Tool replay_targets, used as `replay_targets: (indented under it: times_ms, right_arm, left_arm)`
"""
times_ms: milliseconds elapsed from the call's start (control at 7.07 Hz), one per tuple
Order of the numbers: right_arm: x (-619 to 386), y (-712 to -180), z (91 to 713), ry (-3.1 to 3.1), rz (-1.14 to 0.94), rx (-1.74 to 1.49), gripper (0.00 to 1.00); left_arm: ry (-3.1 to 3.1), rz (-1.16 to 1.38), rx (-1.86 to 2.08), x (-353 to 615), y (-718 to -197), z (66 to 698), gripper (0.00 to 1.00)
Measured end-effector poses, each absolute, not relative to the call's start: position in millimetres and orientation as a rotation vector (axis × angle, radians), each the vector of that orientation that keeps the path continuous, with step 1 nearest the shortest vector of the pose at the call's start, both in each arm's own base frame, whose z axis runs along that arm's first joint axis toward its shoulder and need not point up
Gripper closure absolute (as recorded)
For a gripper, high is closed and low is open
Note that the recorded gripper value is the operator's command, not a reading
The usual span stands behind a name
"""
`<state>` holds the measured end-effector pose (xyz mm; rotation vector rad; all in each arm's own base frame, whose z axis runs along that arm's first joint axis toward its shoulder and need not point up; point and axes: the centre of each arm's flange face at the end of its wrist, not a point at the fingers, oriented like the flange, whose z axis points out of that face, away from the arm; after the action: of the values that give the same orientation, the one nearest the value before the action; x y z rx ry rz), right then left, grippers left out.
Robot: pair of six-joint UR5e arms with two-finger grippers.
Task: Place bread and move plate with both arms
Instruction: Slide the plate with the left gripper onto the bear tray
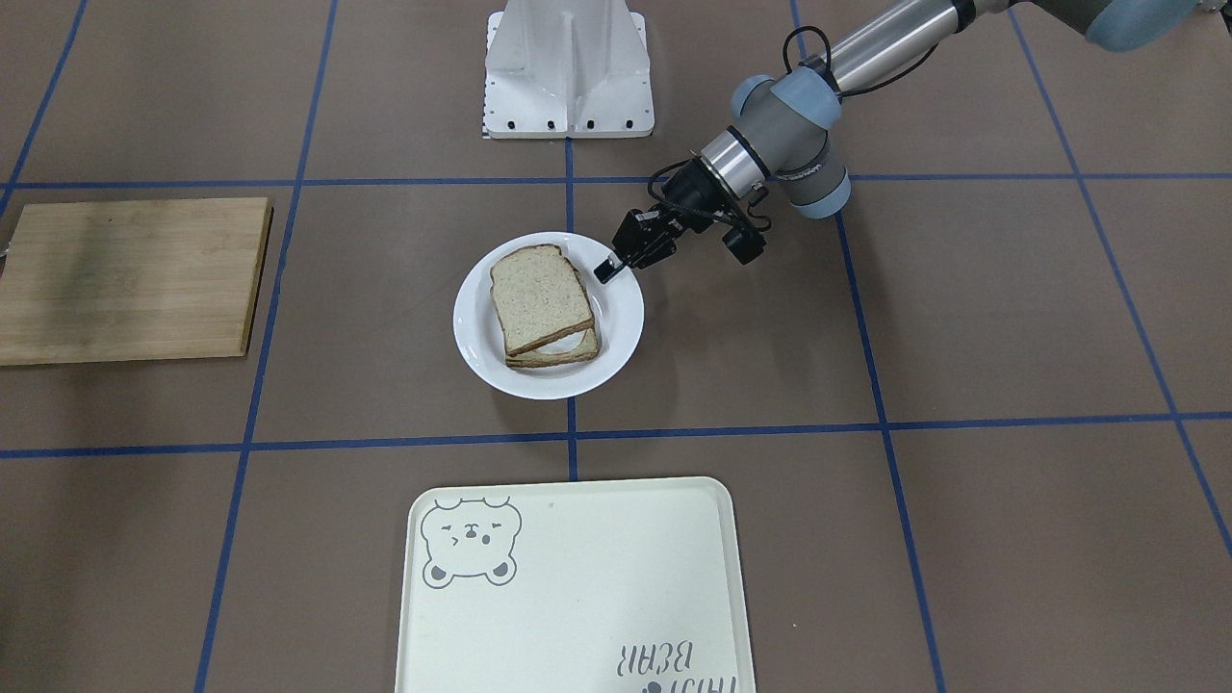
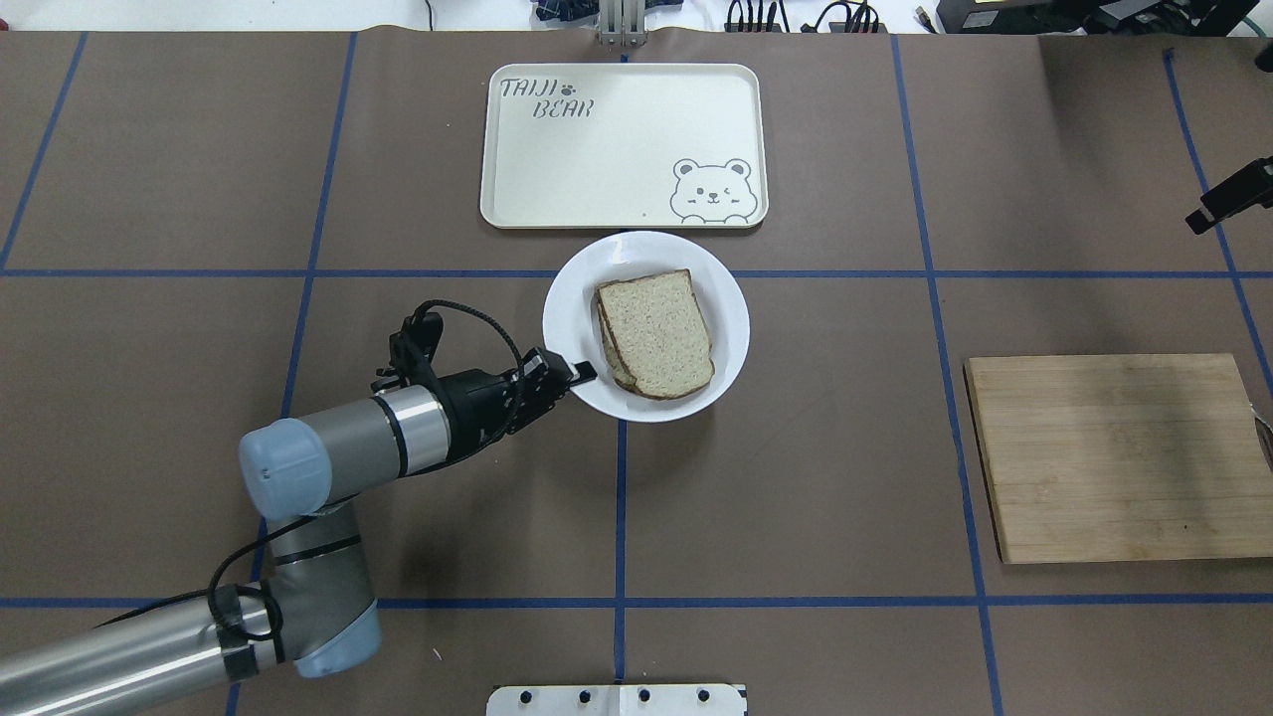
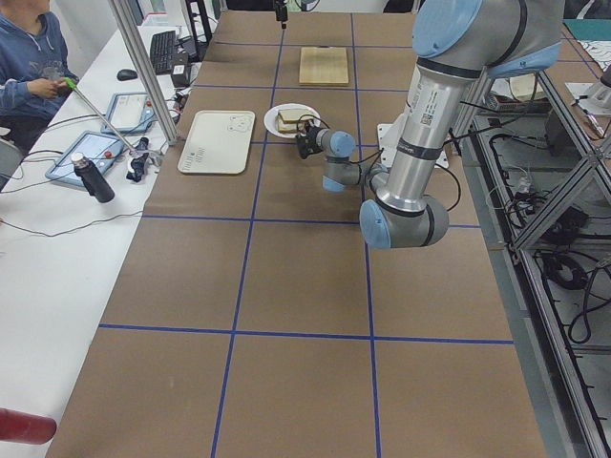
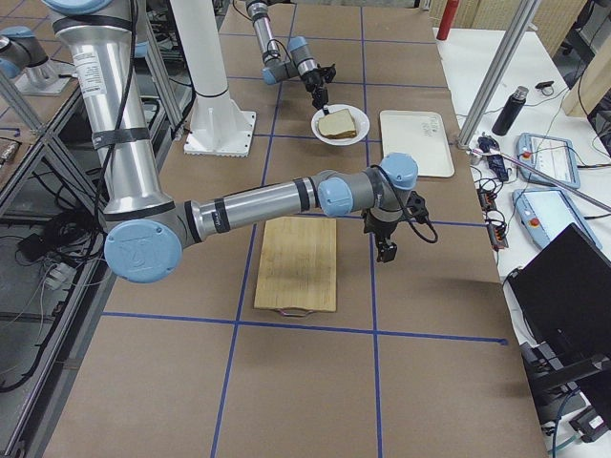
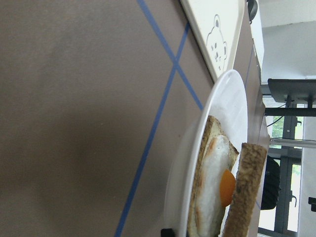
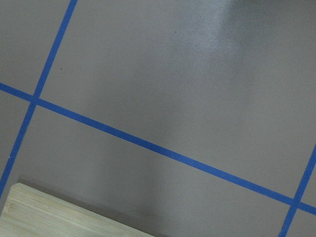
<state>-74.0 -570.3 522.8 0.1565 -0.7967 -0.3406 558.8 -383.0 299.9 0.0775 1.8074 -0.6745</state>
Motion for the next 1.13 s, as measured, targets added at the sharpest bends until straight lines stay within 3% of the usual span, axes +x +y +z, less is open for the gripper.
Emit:
replay_targets:
  times_ms: [707,1131]
  right_arm:
    - [-70,-559,517,-0.790,-0.345,0.174,0.00]
    - [-70,-558,516,-0.790,-0.346,0.176,0.00]
  left_arm:
    - [1.652,-1.128,0.084,614,-536,256,1.00]
    - [1.635,-1.347,0.031,620,-573,256,1.00]
